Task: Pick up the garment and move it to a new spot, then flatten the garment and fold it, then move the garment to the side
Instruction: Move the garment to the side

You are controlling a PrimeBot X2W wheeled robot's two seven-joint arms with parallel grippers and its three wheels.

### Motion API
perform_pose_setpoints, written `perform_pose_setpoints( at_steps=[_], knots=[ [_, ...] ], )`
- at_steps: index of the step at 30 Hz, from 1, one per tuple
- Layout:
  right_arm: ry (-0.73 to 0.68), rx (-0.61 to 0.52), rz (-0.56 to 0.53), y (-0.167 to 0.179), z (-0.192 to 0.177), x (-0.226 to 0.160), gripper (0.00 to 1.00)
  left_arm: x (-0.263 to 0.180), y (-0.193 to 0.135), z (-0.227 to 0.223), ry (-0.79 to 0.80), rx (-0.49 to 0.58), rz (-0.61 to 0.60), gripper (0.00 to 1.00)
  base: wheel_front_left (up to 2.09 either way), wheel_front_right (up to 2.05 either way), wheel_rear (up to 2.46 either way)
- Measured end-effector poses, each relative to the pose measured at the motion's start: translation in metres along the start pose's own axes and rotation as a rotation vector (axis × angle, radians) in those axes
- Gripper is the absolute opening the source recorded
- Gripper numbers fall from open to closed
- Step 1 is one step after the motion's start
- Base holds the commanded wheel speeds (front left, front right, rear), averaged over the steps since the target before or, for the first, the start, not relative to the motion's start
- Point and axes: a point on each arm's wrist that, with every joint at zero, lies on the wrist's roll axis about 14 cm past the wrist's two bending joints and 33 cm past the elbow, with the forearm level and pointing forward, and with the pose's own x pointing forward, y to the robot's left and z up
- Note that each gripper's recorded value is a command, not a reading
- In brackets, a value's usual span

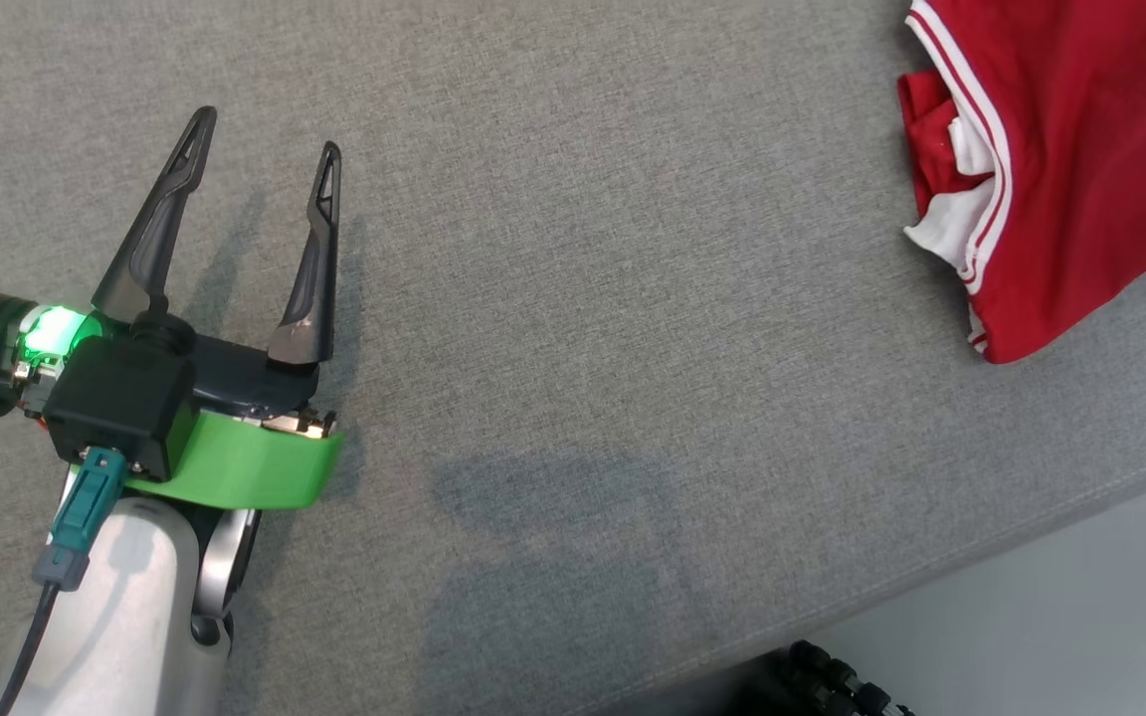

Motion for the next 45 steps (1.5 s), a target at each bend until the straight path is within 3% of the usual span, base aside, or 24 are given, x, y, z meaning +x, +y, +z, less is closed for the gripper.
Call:
perform_pose_setpoints(
  at_steps=[1, 2, 3, 10, 15, 20, 37, 45],
  knots=[
    [0.003, 0.001, -0.007, -0.001, -0.001, 0.004, 0.0, 0.001, 0.0, -0.004, 0.006, -0.004, -0.001, 1.0, 0.0, 0.0, 0.0],
    [0.004, 0.01, -0.017, -0.002, -0.002, 0.008, 0.35, 0.001, 0.001, -0.008, 0.012, -0.009, 0.0, 1.0, 0.0, 0.0, 0.0],
    [0.005, 0.023, -0.028, -0.003, -0.003, 0.012, 1.0, 0.001, 0.002, -0.012, 0.017, -0.011, 0.0, 1.0, 0.0, 0.0, 0.0],
    [0.032, 0.095, -0.107, -0.01, -0.018, 0.019, 1.0, 0.002, 0.003, -0.019, 0.03, -0.015, 0.002, 1.0, 0.0, 0.0, 0.0],
    [-0.091, 0.21, -0.189, -0.021, 0.008, 0.011, 1.0, 0.001, 0.003, -0.013, 0.016, -0.011, 0.011, 1.0, 0.0, 0.0, 0.0],
    [-0.204, 0.332, -0.21, 0.001, 0.022, -0.012, 1.0, -0.006, 0.005, -0.005, 0.006, -0.011, 0.041, 1.0, 0.0, 0.0, 0.0],
    [-0.426, 0.599, 0.08, 0.155, 0.095, -0.065, 1.0, -0.076, 0.041, 0.027, -0.004, -0.009, 0.28, 1.0, 0.0, 0.0, 0.0],
    [-0.461, 0.607, 0.152, 0.178, 0.115, -0.081, 1.0, -0.115, 0.055, 0.046, -0.011, 0.022, 0.376, 1.0, 0.0, 0.0, 0.0]
  ],
)
